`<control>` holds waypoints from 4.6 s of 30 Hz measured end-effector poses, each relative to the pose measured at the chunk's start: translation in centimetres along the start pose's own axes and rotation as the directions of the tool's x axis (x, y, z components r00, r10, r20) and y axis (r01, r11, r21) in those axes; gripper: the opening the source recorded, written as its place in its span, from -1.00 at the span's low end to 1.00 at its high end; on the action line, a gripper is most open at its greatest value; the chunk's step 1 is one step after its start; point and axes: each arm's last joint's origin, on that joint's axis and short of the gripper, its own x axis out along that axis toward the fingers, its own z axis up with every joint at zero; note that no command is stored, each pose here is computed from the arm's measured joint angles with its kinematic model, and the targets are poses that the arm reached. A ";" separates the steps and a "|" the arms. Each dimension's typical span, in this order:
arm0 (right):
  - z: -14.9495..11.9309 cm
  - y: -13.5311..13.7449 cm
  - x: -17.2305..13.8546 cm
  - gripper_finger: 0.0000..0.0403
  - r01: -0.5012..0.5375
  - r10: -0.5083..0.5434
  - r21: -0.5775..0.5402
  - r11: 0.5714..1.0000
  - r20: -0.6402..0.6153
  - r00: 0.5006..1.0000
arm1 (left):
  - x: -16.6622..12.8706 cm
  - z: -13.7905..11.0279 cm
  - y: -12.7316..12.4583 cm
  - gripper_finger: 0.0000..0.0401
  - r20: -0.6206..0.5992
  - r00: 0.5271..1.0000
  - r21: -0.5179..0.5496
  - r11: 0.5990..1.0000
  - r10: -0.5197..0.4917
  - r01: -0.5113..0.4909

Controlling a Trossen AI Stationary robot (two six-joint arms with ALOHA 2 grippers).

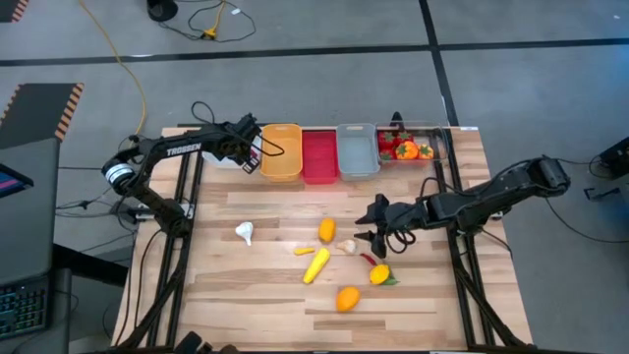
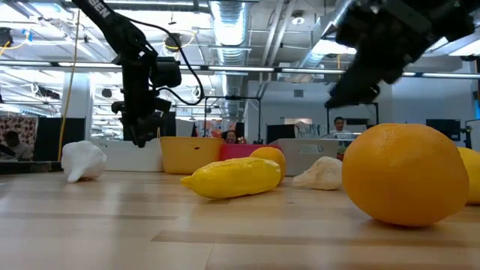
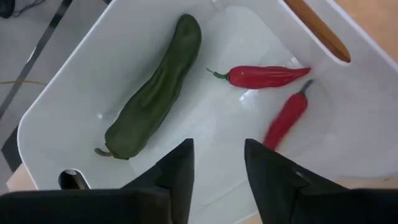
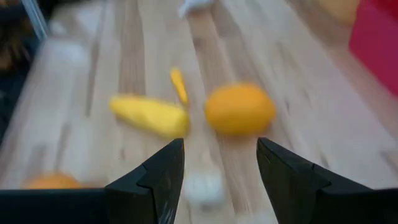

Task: Sort produce into baskets
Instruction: Put the green chili pepper into the white bin

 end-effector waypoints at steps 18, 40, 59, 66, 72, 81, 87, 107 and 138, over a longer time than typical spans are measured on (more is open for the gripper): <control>-5.0 -1.1 -0.7 0.13 0.104 -0.148 -0.137 0.985 -0.365 0.919 | 0.0 0.0 0.0 -0.11 -0.001 1.000 0.024 1.000 -0.014 0.014; -7.0 -2.0 -0.3 -0.22 0.116 -0.179 -0.199 0.973 -0.338 0.924 | 0.0 0.0 0.0 -0.11 -0.001 1.000 0.021 1.000 -0.014 0.014; -6.8 -1.8 -0.1 -0.26 0.029 -0.148 -0.348 0.937 -0.320 0.936 | 0.0 0.0 0.0 -0.11 -0.001 1.000 0.021 1.000 -0.014 0.014; -6.8 -1.8 0.0 -0.27 -0.003 -0.140 -0.406 0.914 -0.321 0.937 | 0.0 0.0 0.0 -0.11 -0.001 1.000 0.021 1.000 -0.014 0.014; -7.7 -1.8 1.2 -0.27 -0.030 -0.144 -0.414 0.910 -0.383 0.912 | 0.0 0.0 0.0 -0.11 -0.001 1.000 0.021 1.000 -0.014 0.014; -8.4 -1.8 2.9 -0.29 -0.007 -0.169 -0.395 0.919 -0.410 0.896 | 0.0 0.0 -0.1 -0.11 -0.003 0.999 0.021 0.999 -0.044 0.044; -7.8 -1.4 3.0 -0.53 -0.016 -0.156 -0.387 0.922 -0.408 0.899 | 0.0 0.0 -0.3 -0.11 -0.001 0.996 0.025 0.996 -0.090 0.090; -2.5 0.6 3.0 -0.62 -0.013 -0.150 -0.412 0.911 -0.360 0.921 | -8.4 6.3 -1.9 -0.11 0.291 0.889 0.222 0.929 -0.354 0.297; 7.7 0.2 3.2 -0.62 0.286 -0.221 -0.220 0.933 0.277 0.935 | -18.9 1.2 -17.3 -0.11 0.354 0.515 0.836 0.511 -0.781 0.201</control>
